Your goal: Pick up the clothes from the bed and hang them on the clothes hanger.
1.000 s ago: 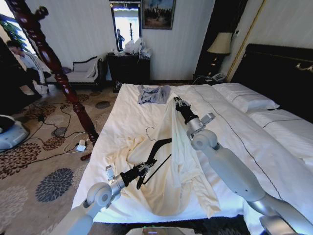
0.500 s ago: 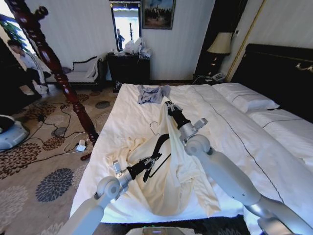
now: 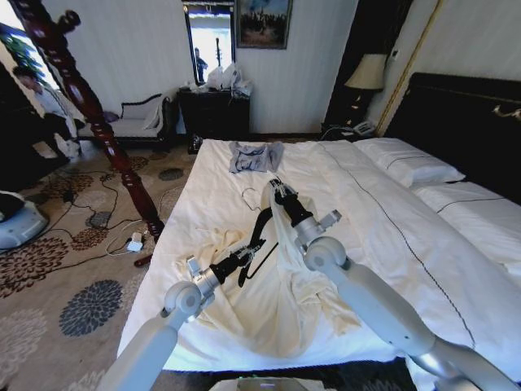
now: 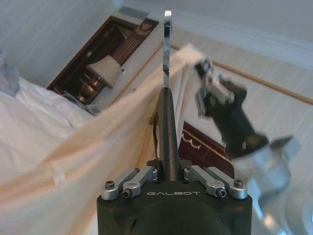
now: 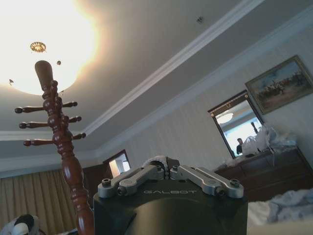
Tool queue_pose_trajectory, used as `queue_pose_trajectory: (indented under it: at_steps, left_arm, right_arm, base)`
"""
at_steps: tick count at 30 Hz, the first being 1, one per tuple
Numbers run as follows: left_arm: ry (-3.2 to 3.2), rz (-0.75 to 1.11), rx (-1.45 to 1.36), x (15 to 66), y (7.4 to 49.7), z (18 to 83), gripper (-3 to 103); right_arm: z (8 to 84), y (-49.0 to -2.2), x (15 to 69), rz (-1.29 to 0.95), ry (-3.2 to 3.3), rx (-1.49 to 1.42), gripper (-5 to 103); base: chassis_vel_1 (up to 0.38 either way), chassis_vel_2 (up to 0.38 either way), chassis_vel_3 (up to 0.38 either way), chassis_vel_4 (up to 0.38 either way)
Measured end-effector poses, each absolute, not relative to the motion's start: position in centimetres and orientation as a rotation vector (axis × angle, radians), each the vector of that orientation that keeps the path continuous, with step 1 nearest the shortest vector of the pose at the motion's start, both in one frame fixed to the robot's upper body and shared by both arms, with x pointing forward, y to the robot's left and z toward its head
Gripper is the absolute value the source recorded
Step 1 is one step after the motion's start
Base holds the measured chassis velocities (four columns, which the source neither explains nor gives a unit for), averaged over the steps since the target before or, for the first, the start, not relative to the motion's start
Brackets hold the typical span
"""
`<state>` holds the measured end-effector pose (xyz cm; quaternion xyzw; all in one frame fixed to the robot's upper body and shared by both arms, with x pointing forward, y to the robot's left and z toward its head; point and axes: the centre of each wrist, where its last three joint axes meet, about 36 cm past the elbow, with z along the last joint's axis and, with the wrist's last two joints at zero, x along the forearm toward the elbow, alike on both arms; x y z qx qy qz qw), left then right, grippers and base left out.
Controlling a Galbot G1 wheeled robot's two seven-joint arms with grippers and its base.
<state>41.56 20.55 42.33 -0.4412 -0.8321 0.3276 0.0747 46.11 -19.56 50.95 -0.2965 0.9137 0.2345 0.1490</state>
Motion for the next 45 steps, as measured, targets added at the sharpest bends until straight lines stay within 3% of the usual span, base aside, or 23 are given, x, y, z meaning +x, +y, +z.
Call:
queue_pose_trajectory:
  at_steps: [16, 26, 29, 31, 32, 35, 38, 40, 44, 45]
  left_arm:
    - [-2.563, 1.017, -1.336, 45.4, 20.6, 44.3, 17]
    - [-2.562, 1.002, -1.344, 44.9, 20.5, 44.5, 17]
    - [-2.564, 0.984, -1.346, 44.5, 20.8, 44.6, 17]
    - [-2.567, 0.98, -1.344, 44.5, 20.9, 44.6, 17]
    - [-2.577, 0.973, -1.34, 44.5, 21.2, 44.8, 17]
    - [-2.584, 0.969, -1.337, 44.6, 21.5, 45.0, 17]
    - [-2.589, 0.965, -1.339, 44.7, 21.5, 45.2, 17]
    - [-2.59, 0.964, -1.338, 44.7, 21.6, 45.2, 17]
    - [-2.594, 0.963, -1.335, 44.7, 21.6, 45.3, 17]
    - [-2.594, 0.963, -1.335, 44.7, 21.6, 45.3, 17]
  right_arm:
    - [45.7, -17.6, 40.7, 0.573, 2.641, -1.149, 1]
    - [46.6, -16.1, 41.9, 0.5, 2.609, -1.148, -2]
    - [47.4, -16.4, 42.3, 0.484, 2.582, -1.139, 19]
    - [47.6, -16.6, 42.2, 0.477, 2.565, -1.153, 19]
    - [48.0, -16.8, 42.0, 0.461, 2.528, -1.2, 29]
    - [48.1, -17.1, 41.1, 0.448, 2.492, -1.266, 35]
    - [48.3, -17.5, 39.8, 0.436, 2.462, -1.33, 51]
    - [48.5, -17.6, 39.6, 0.436, 2.456, -1.334, 51]
    - [49.8, -17.7, 39.4, 0.466, 2.421, -1.321, 73]
    - [49.8, -17.7, 39.4, 0.466, 2.421, -1.321, 73]
  base:
    - [0.0, 0.0, 0.0, 0.0]
    - [0.0, 0.0, 0.0, 0.0]
    - [0.0, 0.0, 0.0, 0.0]
    - [0.0, 0.0, 0.0, 0.0]
    - [0.0, 0.0, 0.0, 0.0]
    - [0.0, 0.0, 0.0, 0.0]
    - [0.0, 0.0, 0.0, 0.0]
    - [0.0, 0.0, 0.0, 0.0]
    - [0.0, 0.0, 0.0, 0.0]
    - [0.0, 0.0, 0.0, 0.0]
